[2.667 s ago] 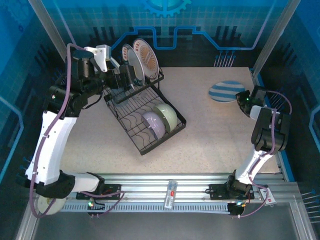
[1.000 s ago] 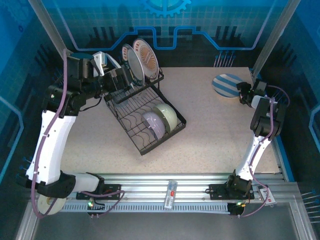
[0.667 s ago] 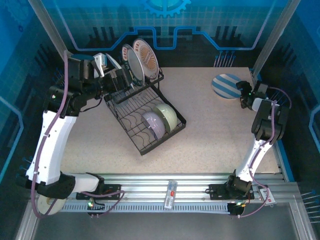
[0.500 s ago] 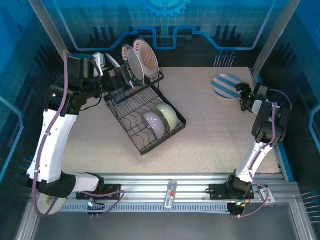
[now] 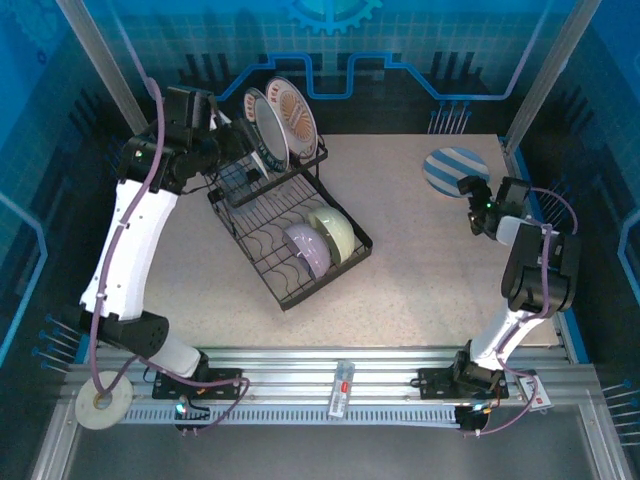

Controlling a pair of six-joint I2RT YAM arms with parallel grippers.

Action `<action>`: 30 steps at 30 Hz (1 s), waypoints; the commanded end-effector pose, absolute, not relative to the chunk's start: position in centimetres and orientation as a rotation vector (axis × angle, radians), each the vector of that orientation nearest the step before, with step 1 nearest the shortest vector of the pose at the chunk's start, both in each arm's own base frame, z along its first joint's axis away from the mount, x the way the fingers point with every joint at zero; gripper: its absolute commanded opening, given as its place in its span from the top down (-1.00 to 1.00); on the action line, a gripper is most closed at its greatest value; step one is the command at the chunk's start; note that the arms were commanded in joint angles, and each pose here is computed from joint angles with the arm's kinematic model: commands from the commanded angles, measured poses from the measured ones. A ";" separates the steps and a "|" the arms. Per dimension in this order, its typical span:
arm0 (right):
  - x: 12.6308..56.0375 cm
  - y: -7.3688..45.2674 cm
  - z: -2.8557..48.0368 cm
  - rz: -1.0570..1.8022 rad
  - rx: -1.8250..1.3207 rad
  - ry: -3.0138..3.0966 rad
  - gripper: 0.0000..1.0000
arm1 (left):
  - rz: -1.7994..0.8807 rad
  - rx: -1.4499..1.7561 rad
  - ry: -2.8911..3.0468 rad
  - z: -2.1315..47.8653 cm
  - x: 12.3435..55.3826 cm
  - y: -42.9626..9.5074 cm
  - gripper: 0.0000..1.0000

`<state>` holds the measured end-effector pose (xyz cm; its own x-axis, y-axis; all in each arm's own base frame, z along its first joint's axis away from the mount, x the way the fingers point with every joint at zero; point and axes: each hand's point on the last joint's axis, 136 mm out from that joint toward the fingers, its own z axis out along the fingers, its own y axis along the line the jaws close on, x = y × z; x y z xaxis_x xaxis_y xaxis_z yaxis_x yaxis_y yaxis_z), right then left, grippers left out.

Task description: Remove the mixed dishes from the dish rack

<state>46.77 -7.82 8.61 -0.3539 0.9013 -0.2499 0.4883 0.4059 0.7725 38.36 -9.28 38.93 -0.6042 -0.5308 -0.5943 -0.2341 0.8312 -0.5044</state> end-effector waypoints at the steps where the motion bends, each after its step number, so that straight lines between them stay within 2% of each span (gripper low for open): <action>1: 46.1 -4.7 11.4 0.838 1.024 2.002 -1.00 | -0.432 -0.635 2.206 39.3 39.4 -8.0 -0.21; 9: 45.2 1.4 17.8 0.846 0.691 2.075 -1.00 | -0.392 -0.676 2.222 38.4 40.9 -7.5 0.12; 23: 41.3 11.6 29.2 0.811 0.124 2.040 -1.00 | -0.371 -0.715 2.232 37.2 42.8 -7.1 0.26; 30: 39.1 14.1 30.7 0.880 0.022 2.032 -1.00 | -0.365 -0.723 2.235 36.7 43.8 -7.0 0.31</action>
